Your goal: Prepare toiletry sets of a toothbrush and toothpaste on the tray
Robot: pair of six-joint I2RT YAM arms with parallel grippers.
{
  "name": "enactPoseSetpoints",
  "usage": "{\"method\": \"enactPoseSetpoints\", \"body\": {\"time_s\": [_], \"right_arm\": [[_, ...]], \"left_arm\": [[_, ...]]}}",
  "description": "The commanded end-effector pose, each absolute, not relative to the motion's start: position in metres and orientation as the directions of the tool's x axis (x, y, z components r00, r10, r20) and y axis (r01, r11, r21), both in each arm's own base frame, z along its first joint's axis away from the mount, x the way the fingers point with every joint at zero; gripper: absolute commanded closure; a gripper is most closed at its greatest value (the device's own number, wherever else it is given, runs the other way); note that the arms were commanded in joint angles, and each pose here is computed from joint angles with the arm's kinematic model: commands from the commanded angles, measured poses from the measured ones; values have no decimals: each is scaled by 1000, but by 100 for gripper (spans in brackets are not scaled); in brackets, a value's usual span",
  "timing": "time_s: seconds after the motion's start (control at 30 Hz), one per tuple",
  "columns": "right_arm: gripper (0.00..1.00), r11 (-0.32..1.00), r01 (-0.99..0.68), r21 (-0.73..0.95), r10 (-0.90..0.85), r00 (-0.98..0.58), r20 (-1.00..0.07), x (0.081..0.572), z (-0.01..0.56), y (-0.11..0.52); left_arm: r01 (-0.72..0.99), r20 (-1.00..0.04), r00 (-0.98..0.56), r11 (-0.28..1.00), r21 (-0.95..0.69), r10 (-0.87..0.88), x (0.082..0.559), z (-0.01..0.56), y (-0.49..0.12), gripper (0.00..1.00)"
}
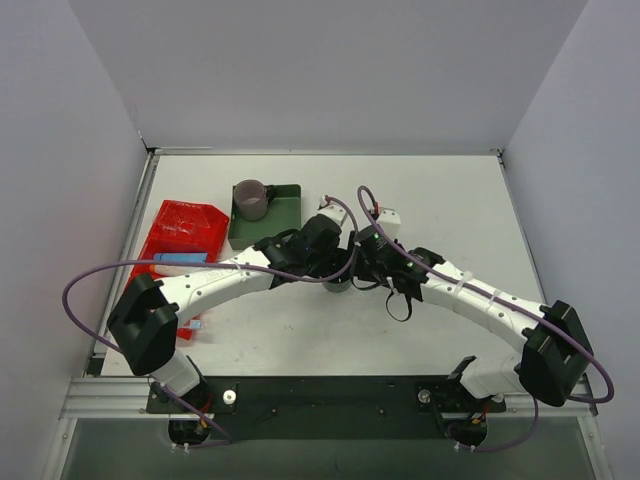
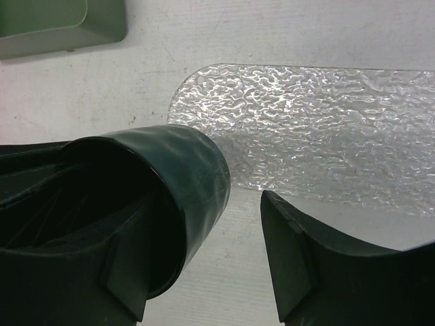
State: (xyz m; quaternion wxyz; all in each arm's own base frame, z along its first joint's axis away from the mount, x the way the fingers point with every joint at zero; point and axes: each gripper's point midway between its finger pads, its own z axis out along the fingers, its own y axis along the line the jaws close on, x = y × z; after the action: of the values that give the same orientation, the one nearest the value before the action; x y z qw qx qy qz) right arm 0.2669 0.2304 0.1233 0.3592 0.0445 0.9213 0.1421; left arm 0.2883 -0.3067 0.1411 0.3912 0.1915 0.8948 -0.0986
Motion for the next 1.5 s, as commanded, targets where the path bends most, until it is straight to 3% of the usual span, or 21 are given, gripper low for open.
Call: {"method": "enactPoseSetpoints", "body": {"time_s": [0.0, 0.6, 1.1, 1.2, 1.3, 1.43, 1.47], "right_arm": [[46, 964, 25, 264, 202, -714, -670, 271, 119, 224], [48, 950, 57, 307, 260, -689, -677, 270, 112, 223], [58, 941, 57, 333, 276, -696, -663, 270, 99, 229], [62, 943, 56, 329, 272, -701, -660, 270, 97, 230], [74, 944, 56, 324, 269, -699, -663, 271, 96, 229], [100, 949, 60, 308, 262, -695, -670, 271, 95, 226], [100, 951, 63, 304, 261, -694, -671, 271, 95, 225]], "left_arm": [[409, -820, -550, 907, -102, 156, 302, 176, -324, 100], [409, -837, -536, 901, -145, 109, 300, 185, -324, 100], [419, -863, -503, 889, -183, 59, 296, 199, -321, 100], [429, -864, -501, 884, -187, 60, 295, 199, -323, 100], [449, -863, -500, 875, -182, 78, 294, 197, -326, 100], [493, -869, -479, 857, -152, 122, 289, 196, -334, 100], [500, -868, -478, 854, -147, 130, 287, 195, -336, 100]]}}
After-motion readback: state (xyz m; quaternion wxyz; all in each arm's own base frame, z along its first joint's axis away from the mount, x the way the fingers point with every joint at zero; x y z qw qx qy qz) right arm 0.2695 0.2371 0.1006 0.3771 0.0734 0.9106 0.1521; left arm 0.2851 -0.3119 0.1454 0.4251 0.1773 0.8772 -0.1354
